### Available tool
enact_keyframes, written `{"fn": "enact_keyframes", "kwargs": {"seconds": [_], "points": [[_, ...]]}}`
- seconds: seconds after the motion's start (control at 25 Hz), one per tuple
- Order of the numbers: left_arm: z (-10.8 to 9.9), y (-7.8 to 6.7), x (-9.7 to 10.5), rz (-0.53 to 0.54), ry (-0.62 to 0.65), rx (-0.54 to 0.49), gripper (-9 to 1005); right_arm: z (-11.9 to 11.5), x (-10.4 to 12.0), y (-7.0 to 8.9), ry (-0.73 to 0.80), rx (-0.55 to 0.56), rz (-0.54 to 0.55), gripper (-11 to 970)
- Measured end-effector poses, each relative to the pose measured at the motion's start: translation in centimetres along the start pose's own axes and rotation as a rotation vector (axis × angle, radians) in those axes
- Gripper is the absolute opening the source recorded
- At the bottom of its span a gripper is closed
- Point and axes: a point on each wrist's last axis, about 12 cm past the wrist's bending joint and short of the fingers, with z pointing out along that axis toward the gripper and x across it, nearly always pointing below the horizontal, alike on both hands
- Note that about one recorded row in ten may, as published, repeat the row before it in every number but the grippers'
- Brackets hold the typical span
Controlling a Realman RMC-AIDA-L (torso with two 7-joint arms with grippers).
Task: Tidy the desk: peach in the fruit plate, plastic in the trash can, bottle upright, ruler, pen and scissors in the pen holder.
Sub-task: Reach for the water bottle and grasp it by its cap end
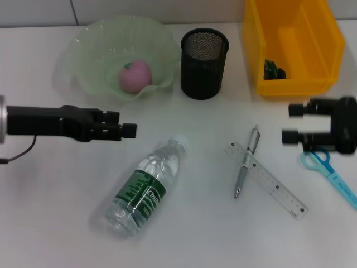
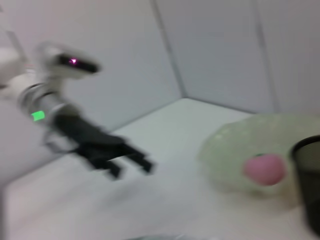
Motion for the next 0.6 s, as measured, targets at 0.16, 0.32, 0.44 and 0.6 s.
{"fn": "enact_keyframes", "kwargs": {"seconds": [0.16, 0.32, 0.44, 0.6], "points": [[2.7, -0.4, -2.8, -0.069, 0.120, -0.027, 760, -0.3, 2.7, 0.8, -0.035, -0.059, 0.013, 749], [4.5, -0.9, -4.2, -0.073, 0.196, -0.063, 759, -0.5, 4.2, 1.2, -0.058, -0.061, 0.019, 749], [6.9, -2.1, -5.8, -0.041, 0.287, -0.093, 758, -0.6, 4.9, 1.3, -0.058, -0.058, 0.025, 749], [9.6, -3.0, -7.1, 0.000, 0.385, -0.168, 756, -0.7, 5.5, 1.4, -0.025, -0.066, 0.012, 749]]}}
